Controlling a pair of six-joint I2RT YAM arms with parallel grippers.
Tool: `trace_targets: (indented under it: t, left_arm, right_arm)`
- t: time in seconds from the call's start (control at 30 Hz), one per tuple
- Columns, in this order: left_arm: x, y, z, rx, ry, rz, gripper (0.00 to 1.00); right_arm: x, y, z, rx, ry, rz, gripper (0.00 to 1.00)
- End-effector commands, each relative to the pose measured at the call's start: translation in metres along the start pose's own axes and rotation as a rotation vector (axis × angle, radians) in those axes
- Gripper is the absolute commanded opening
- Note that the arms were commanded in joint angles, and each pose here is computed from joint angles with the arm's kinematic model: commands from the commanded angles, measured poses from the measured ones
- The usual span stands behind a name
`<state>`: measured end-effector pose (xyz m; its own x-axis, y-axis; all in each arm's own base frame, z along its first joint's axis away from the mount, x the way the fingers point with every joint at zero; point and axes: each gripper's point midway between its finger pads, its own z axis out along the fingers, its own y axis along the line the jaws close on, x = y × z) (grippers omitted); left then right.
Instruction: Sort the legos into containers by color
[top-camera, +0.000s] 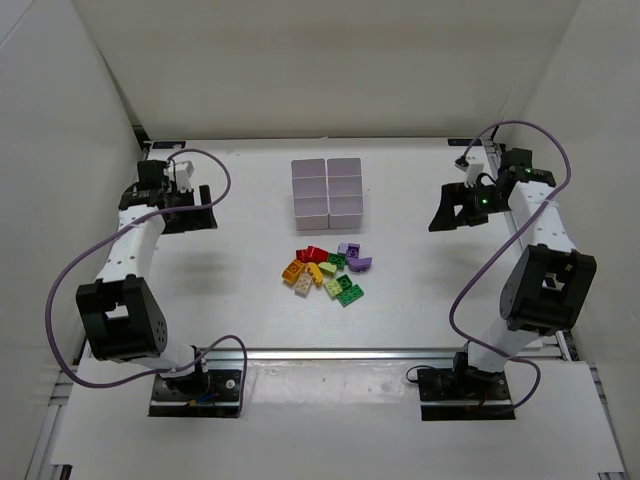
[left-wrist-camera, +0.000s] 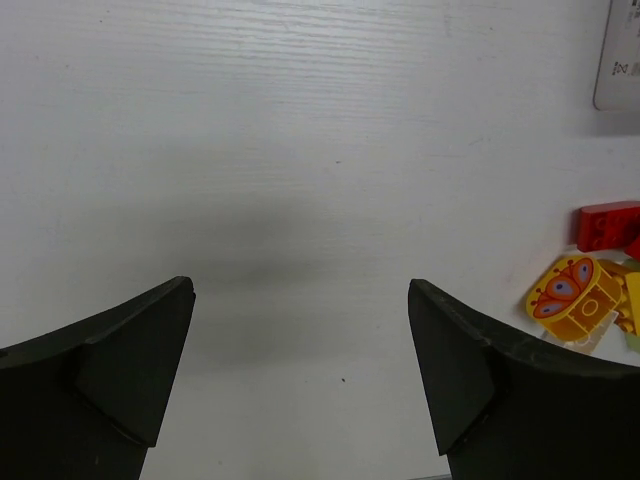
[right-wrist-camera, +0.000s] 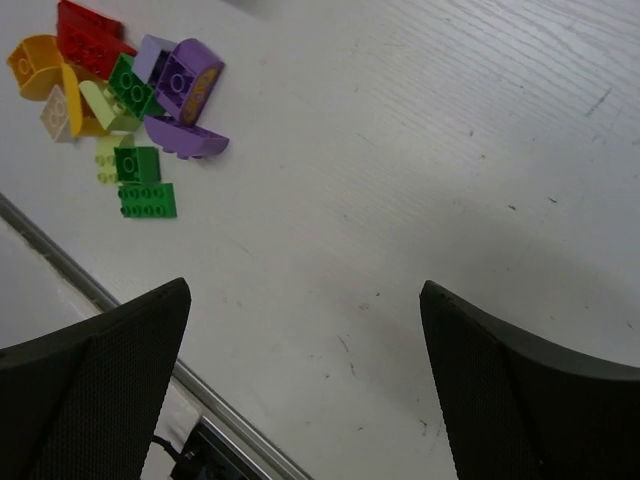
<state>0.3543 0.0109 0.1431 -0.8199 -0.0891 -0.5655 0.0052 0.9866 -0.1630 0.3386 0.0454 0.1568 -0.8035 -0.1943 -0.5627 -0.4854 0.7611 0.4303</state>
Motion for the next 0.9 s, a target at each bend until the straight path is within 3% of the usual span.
trace_targets:
  t: [0.0, 0.17, 0.27, 0.33, 0.43, 0.53, 0.6, 0.8, 0.87]
  left_arm:
    - [-0.008, 0.003, -0.005, -0.026, -0.041, 0.035, 0.99]
    - [-0.007, -0.035, -0.029, 0.208, -0.104, 0.268, 0.99]
    - [-0.01, -0.052, -0.043, 0.279, -0.15, 0.302, 0.99]
    - [-0.007, -0.067, -0.053, 0.372, -0.145, 0.353, 1.0]
    - [-0.004, -0.068, -0.058, 0.356, -0.146, 0.368, 0.99]
    - [-0.002, -0.061, -0.057, 0.31, -0.142, 0.369, 0.99]
    - [-0.001, -0.058, -0.055, 0.296, -0.133, 0.364, 0.99]
    - [-0.01, -0.054, -0.05, 0.276, -0.13, 0.373, 1.0]
    - [-0.014, -0.052, -0.046, 0.273, -0.123, 0.371, 0.99]
  right_arm:
    - [-0.008, -0.011, -0.009, 0.096, -0.026, -0.018, 0.99]
    - [-0.007, -0.003, -0.004, 0.089, 0.006, -0.091, 0.98]
    - [-0.008, 0.03, 0.007, 0.045, 0.012, -0.276, 0.97]
    - [-0.001, 0.075, 0.022, -0.037, 0.041, -0.479, 0.97]
    - [0.024, 0.132, 0.044, -0.157, 0.12, -0.732, 0.95]
    - [0.047, 0.163, 0.059, -0.25, 0.171, -0.848, 0.85]
    - [0.055, 0.172, 0.068, -0.291, 0.187, -0.88, 0.75]
    - [0.07, 0.172, 0.093, -0.345, 0.228, -0.965, 0.6]
    - [0.063, 0.166, 0.103, -0.322, 0.213, -0.997, 0.59]
